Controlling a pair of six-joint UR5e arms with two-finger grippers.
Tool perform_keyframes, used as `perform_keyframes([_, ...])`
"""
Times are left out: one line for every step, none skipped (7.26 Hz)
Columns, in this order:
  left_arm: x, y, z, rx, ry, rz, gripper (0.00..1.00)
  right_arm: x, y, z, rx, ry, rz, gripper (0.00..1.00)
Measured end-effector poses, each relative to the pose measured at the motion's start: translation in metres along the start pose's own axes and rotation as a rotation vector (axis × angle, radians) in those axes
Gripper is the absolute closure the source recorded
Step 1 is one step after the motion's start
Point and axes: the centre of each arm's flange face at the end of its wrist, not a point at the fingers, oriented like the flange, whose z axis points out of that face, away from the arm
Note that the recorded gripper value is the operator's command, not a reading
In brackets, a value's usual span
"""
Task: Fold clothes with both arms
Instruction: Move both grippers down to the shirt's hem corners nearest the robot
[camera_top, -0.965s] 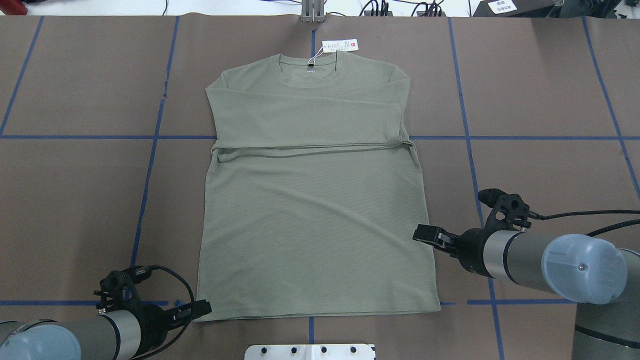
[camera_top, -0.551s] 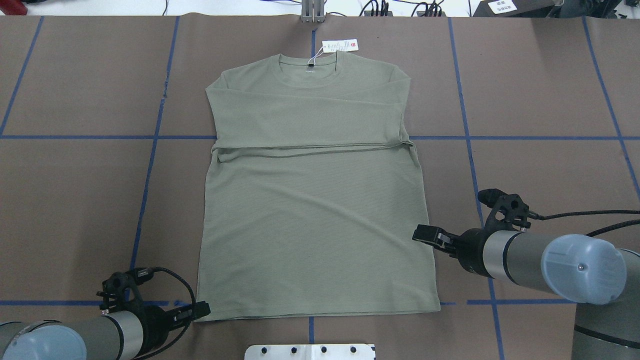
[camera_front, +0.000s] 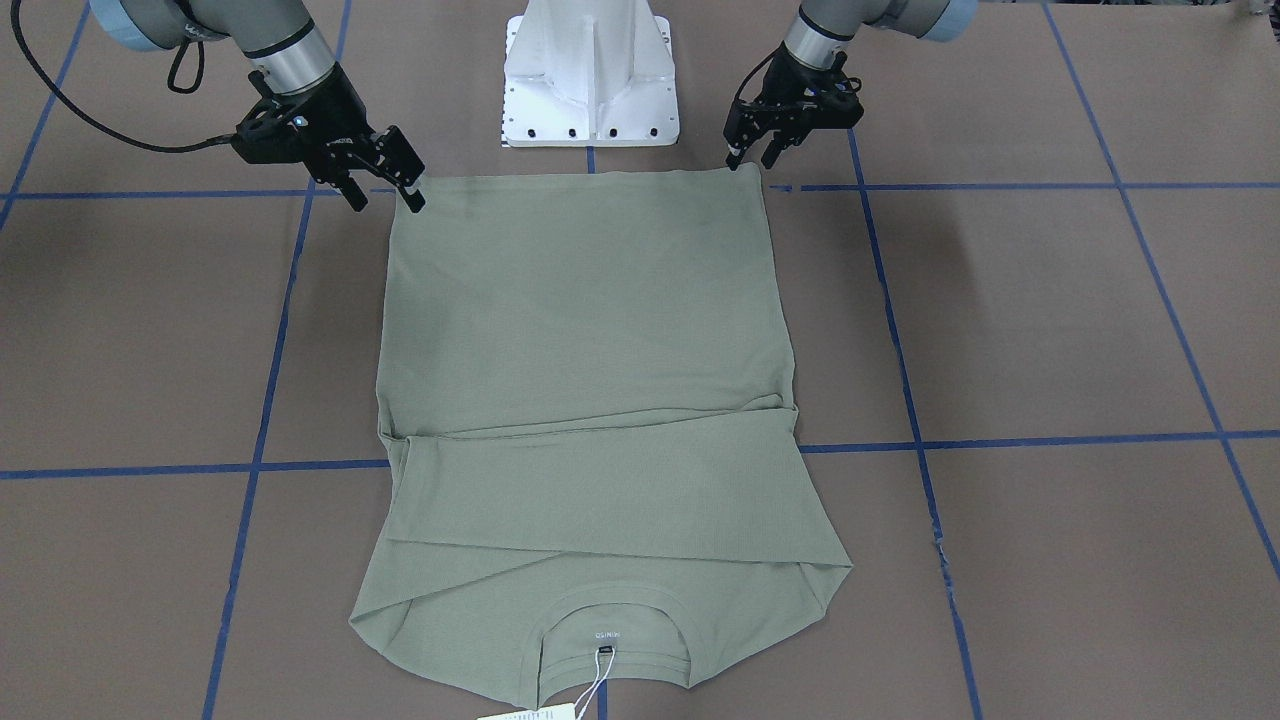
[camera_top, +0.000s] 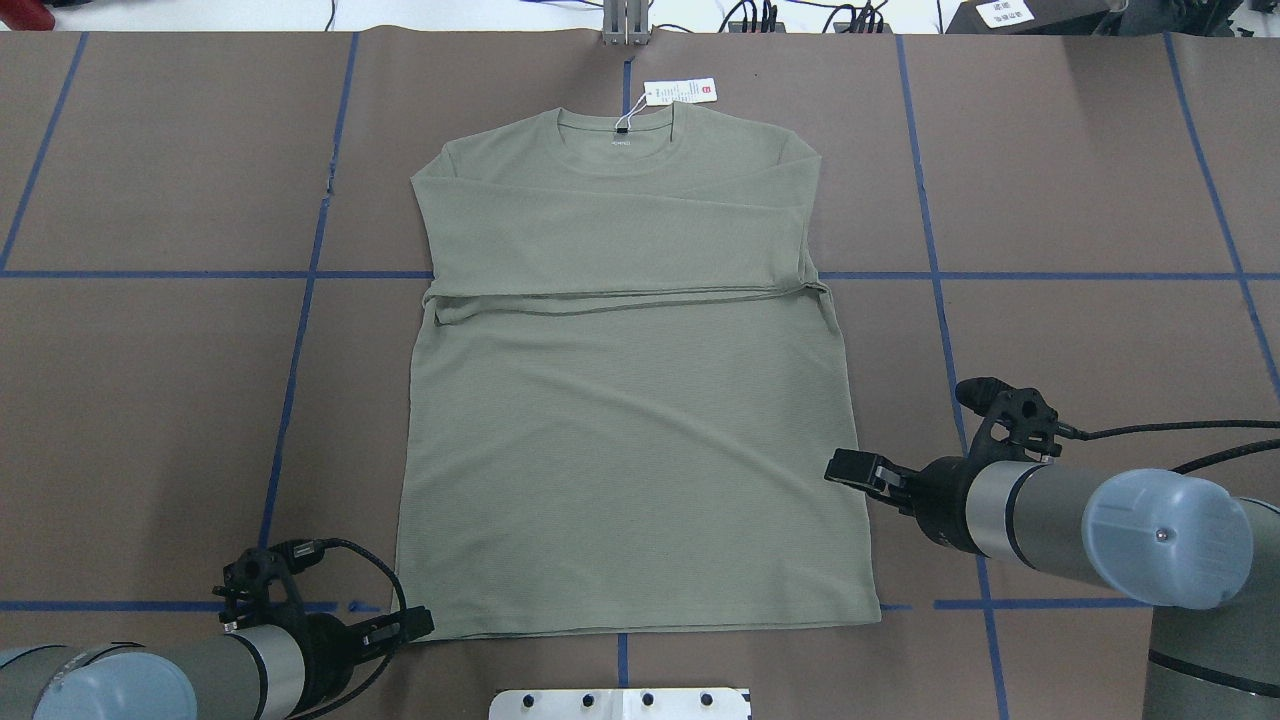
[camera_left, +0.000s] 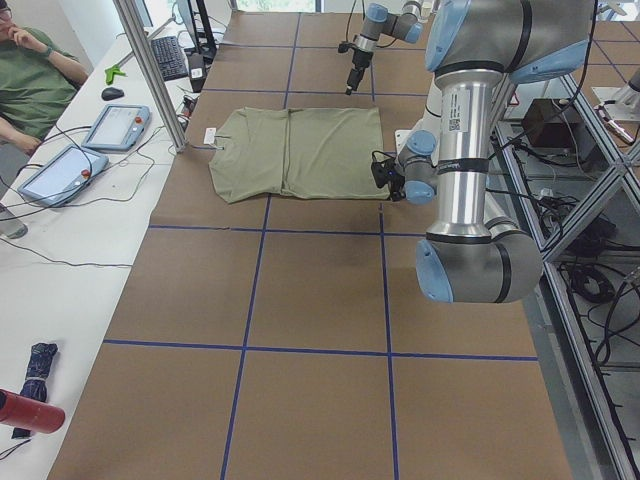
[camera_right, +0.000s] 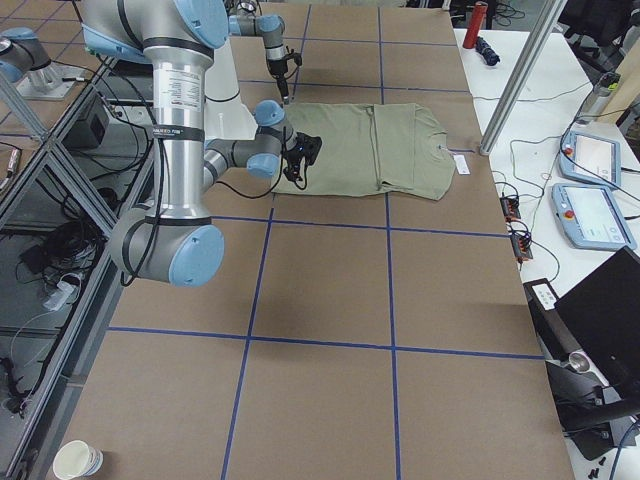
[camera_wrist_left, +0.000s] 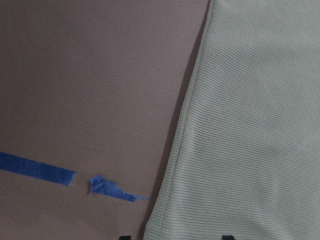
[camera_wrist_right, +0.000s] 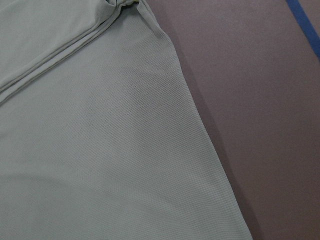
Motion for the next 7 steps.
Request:
perform_keyframes([-0.0007,0.0003,0.0025,0.001,-0.004,0.001,0.38,0.0000,0.0000,0.0000,0.000,0.000,0.000,0.00])
perform_keyframes([-0.0015,0.0002,0.0043,0.002,-0.007,0.001,0.51,0.0000,0.0000,0.0000,0.000,0.000,0.000,0.00])
perform_keyframes([-0.0008,0.0004,0.0052,0.002,-0.006,0.001,0.57,-0.0002,0.0000,0.0000,0.000,0.000,0.000,0.00])
perform_keyframes([0.0006,0.0008,0.0054,0.001,-0.004,0.001,0.71,-0.0005,0.0001,-0.0001,0.000,-0.001,0.000,0.00])
perform_keyframes([0.0009,0.0009,0.0055,0.000,-0.003,0.001,0.80,-0.0006,0.0001,-0.0001,0.000,-0.001,0.000,0.00])
perform_keyframes([0.0011,0.0009,0.0056,0.001,-0.003,0.001,0.94,-0.0008,0.0001,-0.0001,0.000,-0.002,0.000,0.00])
perform_keyframes([0.0013,0.0009,0.0055,0.001,-0.003,0.001,1.00,-0.0009,0.0001,-0.0005,0.000,-0.002,0.000,0.00])
